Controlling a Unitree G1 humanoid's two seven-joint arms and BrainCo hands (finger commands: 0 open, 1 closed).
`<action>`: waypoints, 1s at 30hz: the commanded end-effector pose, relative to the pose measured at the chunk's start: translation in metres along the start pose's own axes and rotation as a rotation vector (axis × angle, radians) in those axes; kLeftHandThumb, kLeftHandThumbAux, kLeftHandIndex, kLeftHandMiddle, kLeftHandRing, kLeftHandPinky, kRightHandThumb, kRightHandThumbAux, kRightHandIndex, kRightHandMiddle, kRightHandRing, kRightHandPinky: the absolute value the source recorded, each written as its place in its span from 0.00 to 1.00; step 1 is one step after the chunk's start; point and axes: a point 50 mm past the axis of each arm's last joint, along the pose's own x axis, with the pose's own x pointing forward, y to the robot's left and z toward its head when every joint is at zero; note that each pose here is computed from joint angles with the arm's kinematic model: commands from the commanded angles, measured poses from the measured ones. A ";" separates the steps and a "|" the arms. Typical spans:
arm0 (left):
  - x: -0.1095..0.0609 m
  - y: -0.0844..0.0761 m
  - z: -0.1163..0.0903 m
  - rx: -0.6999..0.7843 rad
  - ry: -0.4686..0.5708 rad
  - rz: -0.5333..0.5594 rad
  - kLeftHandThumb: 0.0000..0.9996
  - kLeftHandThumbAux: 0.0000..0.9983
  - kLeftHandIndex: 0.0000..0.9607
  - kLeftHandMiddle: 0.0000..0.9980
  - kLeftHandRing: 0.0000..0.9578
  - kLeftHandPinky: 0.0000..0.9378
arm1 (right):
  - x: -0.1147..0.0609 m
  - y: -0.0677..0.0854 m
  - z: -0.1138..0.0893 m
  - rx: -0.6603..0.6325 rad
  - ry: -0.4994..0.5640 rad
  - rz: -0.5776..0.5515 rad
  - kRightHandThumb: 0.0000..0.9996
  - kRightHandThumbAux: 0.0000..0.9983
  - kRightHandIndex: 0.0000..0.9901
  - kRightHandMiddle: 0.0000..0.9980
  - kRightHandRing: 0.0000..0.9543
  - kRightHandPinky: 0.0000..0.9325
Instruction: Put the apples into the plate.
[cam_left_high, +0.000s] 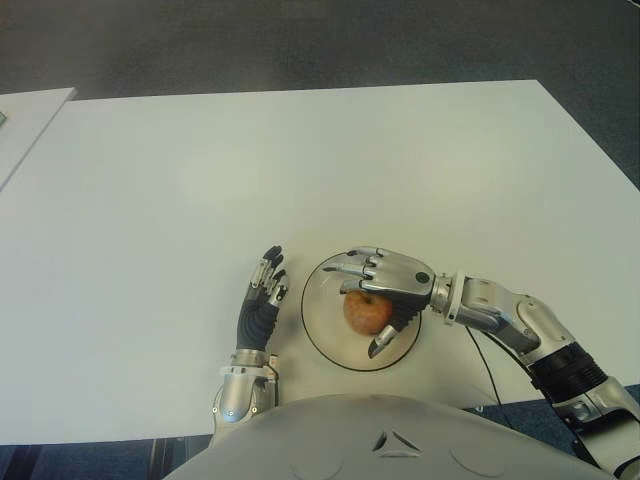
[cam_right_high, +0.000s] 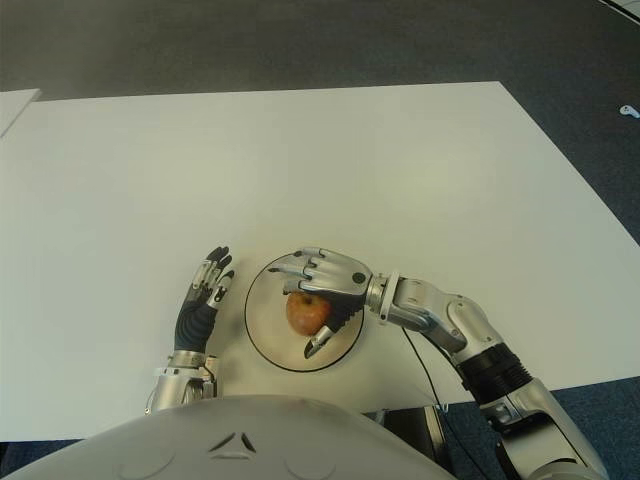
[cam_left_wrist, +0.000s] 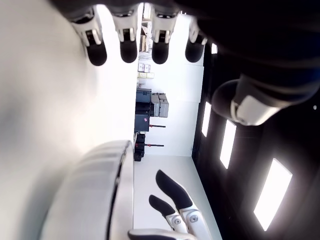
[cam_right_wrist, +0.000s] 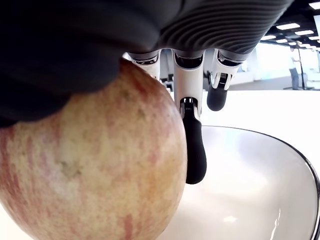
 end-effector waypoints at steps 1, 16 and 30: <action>-0.003 0.001 -0.005 -0.005 0.031 -0.001 0.00 0.45 0.00 0.00 0.00 0.00 | -0.001 -0.004 -0.002 0.005 -0.003 -0.014 0.03 0.25 0.00 0.00 0.00 0.00; -0.003 -0.001 -0.003 0.012 0.030 0.025 0.00 0.46 0.00 0.00 0.00 0.00 | -0.002 -0.005 -0.002 0.009 0.002 -0.021 0.04 0.26 0.00 0.00 0.00 0.00; -0.002 -0.002 -0.003 0.029 0.004 0.063 0.00 0.49 0.00 0.00 0.00 0.00 | -0.003 -0.005 -0.003 0.001 0.000 -0.022 0.03 0.25 0.00 0.00 0.00 0.00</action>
